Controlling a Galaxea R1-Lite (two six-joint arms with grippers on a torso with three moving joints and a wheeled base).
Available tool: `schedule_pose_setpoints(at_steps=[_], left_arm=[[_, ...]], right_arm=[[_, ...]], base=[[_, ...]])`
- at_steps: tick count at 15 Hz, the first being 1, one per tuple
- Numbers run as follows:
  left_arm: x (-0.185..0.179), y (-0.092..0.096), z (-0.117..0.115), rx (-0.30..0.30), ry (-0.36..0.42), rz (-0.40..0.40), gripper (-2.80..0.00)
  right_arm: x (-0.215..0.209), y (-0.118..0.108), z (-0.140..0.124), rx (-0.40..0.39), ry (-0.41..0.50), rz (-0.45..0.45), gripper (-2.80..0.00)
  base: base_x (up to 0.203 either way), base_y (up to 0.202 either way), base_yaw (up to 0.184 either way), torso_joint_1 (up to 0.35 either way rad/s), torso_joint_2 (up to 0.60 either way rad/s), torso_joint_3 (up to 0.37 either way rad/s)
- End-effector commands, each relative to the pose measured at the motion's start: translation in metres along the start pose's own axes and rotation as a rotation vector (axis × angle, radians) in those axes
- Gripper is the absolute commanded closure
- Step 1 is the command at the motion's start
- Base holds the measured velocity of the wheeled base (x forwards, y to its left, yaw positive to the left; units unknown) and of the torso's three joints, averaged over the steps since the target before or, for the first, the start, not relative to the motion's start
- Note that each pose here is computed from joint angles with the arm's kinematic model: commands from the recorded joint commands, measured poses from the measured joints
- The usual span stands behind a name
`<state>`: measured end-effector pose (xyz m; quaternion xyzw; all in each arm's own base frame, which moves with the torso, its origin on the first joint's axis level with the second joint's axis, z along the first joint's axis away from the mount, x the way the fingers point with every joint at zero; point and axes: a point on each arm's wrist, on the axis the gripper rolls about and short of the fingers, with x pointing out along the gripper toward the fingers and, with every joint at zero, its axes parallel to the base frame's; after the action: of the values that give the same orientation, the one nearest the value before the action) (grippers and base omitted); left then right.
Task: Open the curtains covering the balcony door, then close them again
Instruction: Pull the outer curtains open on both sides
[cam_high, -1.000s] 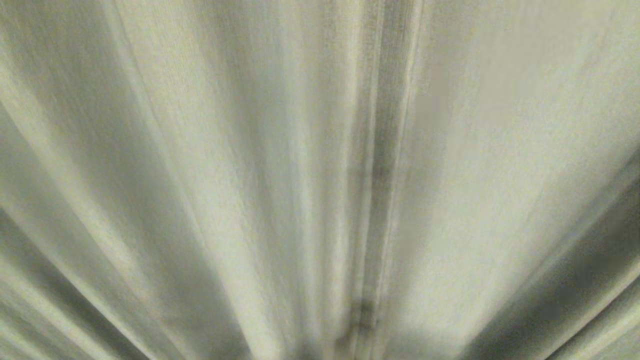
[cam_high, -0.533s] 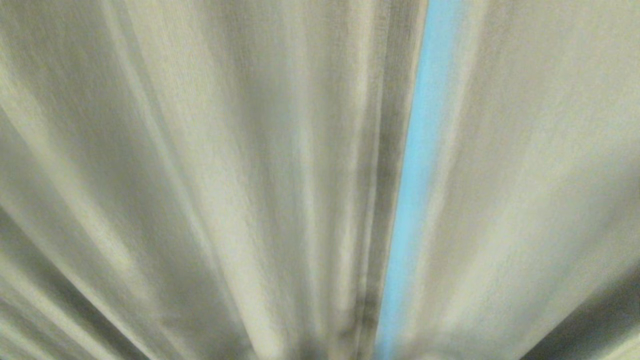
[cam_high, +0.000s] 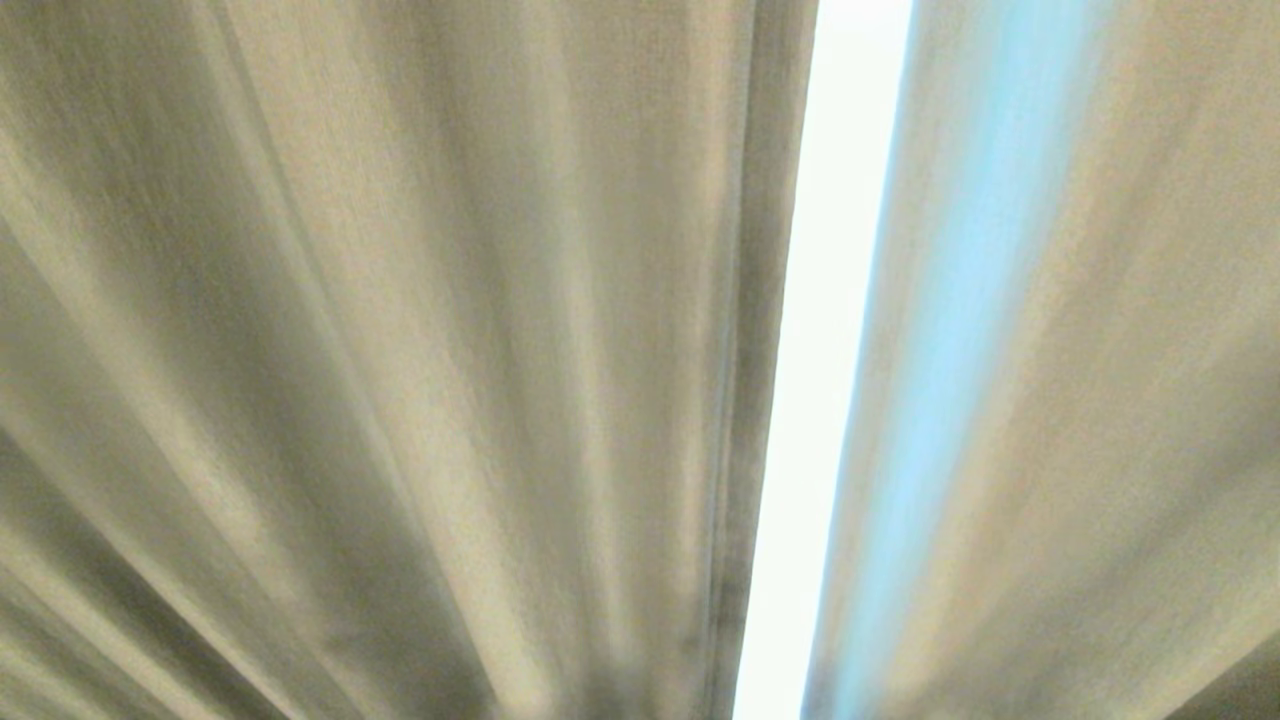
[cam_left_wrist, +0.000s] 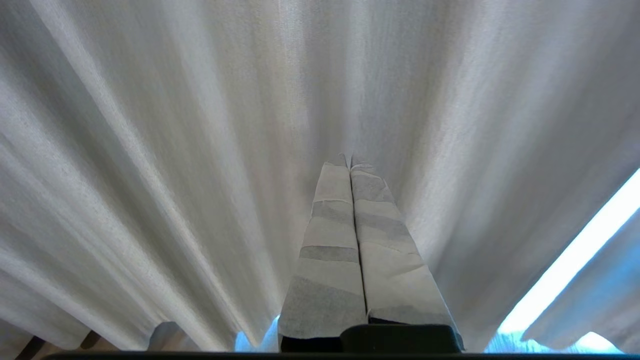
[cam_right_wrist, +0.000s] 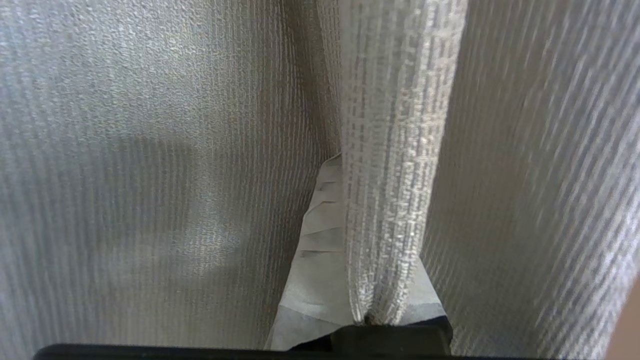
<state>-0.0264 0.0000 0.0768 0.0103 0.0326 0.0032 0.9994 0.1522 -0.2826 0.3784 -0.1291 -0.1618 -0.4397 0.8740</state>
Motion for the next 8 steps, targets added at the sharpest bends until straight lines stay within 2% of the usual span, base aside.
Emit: schedule_pose_setpoints(at_steps=[1,8], left_arm=[[0.0,0.0,-0.0001,-0.001,0.001,0.001,0.0],[0.0,0.0,-0.0001,-0.001,0.001,0.001,0.0]], right_arm=[[0.0069,-0.0099,-0.0166,-0.007,0.036,-0.023,0.0],[0.0062,-0.0135,-0.0177,-0.01,0.04,-0.033,0.0]], base=[[0.0,0.0,0.0,0.0,0.0,0.0],[0.0,0.0,0.0,0.0,0.0,0.0]])
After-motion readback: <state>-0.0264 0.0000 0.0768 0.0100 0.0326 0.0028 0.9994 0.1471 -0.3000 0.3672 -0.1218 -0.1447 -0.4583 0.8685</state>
